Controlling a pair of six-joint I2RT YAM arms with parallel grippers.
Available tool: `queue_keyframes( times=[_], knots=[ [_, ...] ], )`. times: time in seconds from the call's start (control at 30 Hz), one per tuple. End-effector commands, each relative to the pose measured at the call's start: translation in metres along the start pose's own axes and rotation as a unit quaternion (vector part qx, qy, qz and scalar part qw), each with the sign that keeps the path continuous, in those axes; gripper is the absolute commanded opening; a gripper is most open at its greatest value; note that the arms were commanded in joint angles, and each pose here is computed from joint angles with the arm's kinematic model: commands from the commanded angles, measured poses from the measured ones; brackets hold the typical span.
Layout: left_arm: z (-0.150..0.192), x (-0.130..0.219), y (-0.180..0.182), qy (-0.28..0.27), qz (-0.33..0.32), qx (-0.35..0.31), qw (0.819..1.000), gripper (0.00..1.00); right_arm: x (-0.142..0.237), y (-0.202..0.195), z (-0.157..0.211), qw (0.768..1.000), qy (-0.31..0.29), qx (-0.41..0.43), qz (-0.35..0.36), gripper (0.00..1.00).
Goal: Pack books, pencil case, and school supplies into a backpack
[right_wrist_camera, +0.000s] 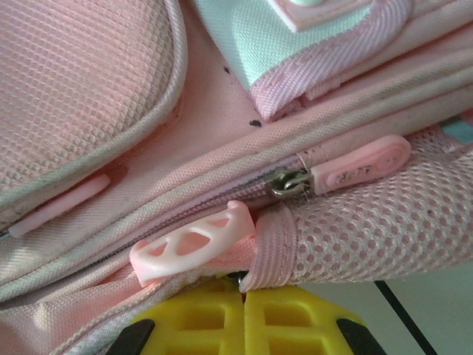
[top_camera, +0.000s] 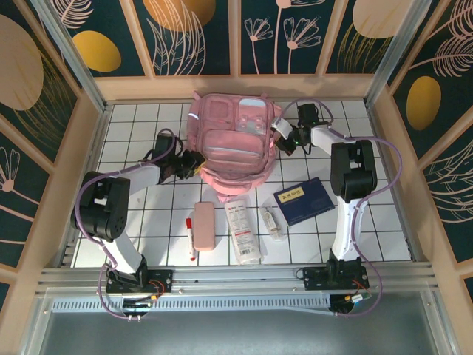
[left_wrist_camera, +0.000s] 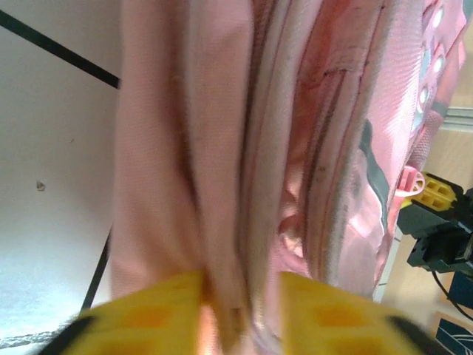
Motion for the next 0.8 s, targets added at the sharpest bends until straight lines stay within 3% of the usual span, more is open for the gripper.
queue_keyframes(
  times=[0.0, 0.13, 0.3, 0.47, 0.6, 0.7, 0.77],
  knots=[
    [-0.008, 0.002, -0.031, 0.01, -0.007, -0.104, 0.994, 0.52, 0.001, 0.004, -0.001, 1.0, 0.002, 0.002, 0.0, 0.0],
    [-0.017, 0.011, -0.05, 0.049, -0.087, -0.213, 0.972, 0.54, 0.008, 0.007, -0.006, 1.0, -0.021, 0.004, 0.0, 0.0],
    [-0.016, 0.002, -0.065, 0.101, -0.111, -0.239, 0.959, 0.54, 0.013, 0.009, -0.01, 0.999, -0.033, 0.005, 0.0, 0.0],
    [-0.03, 0.02, -0.077, 0.039, -0.161, -0.239, 0.957, 0.6, 0.017, 0.007, -0.008, 0.999, -0.038, 0.005, 0.009, 0.0],
    [-0.04, 0.034, -0.08, 0.018, -0.225, -0.273, 0.935, 0.61, 0.022, 0.003, -0.011, 0.999, -0.051, 0.005, 0.016, 0.0],
    [-0.024, 0.032, -0.1, 0.065, -0.171, -0.345, 0.92, 0.59, 0.022, 0.002, -0.017, 0.998, -0.069, 0.006, 0.01, 0.0],
    [-0.01, 0.023, -0.124, 0.068, -0.132, -0.424, 0.894, 0.59, 0.023, 0.003, -0.021, 0.997, -0.078, 0.004, 0.006, 0.0]
  ],
)
Point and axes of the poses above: each hand's point on the last joint's axis, 136 mm out from that joint toward the fingers, its own x axis back along the fingers, its own y axis along the line the jaws close on, z = x × y, the point moved 7 cm from there along x, back along the fingers, and after that the axes turned 6 degrees about x, right-handed, at the moved point
